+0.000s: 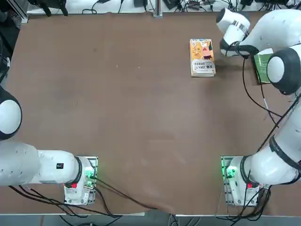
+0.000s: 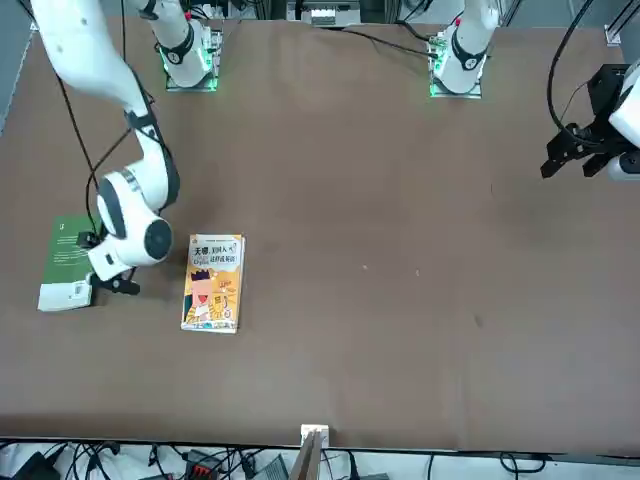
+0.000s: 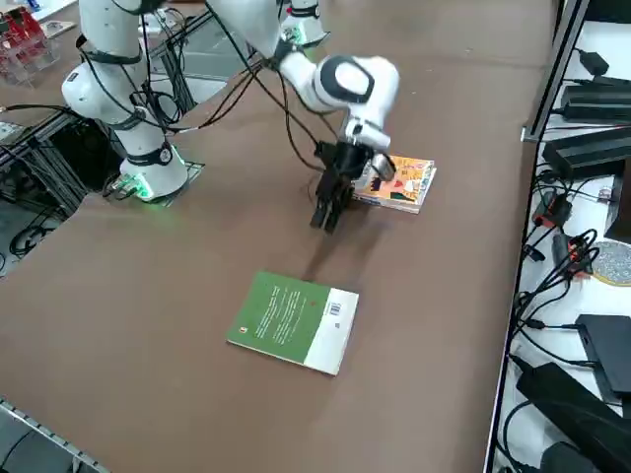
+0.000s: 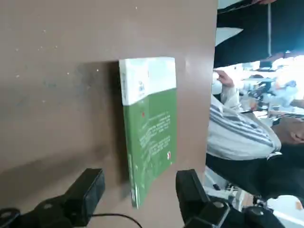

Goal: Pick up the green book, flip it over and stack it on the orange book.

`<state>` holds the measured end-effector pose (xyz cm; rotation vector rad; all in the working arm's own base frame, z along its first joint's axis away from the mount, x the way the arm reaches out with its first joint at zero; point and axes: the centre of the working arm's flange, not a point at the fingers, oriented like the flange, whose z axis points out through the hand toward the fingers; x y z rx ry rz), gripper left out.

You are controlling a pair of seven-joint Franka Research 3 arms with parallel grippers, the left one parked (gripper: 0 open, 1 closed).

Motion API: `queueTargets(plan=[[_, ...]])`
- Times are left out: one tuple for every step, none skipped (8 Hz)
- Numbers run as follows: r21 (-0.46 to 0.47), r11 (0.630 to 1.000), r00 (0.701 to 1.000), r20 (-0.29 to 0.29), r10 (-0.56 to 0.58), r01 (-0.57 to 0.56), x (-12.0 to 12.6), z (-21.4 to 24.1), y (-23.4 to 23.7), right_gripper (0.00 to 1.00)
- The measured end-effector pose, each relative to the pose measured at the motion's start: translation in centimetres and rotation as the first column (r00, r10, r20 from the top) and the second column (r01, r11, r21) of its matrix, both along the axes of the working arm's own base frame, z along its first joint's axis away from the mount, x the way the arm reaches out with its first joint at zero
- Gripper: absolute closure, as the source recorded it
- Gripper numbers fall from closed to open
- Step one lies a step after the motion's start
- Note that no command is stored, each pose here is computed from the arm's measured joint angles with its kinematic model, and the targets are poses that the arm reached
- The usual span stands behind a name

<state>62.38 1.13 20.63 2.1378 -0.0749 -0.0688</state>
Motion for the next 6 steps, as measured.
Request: queueTargets(plan=[[-0.041,0.999,1.0,-0.001,0.029,-0.029,0.0,-2.0,-1.3,0.1],[-0.078,0.996,0.999,-0.002,0.052,-0.052,-0.2,-3.7,-2.8,0.11],[-0.107,0.992,0.998,0.005,0.06,-0.06,-0.6,-5.3,-4.0,0.11],[-0.127,0.99,0.998,0.01,0.065,-0.063,-1.0,-6.8,-4.6,0.12],[-0.137,0.989,0.998,0.01,0.065,-0.063,-1.3,-8.0,-4.8,0.15],[-0.14,0.988,0.998,0.006,0.063,-0.062,-1.5,-8.6,-5.0,0.16]])
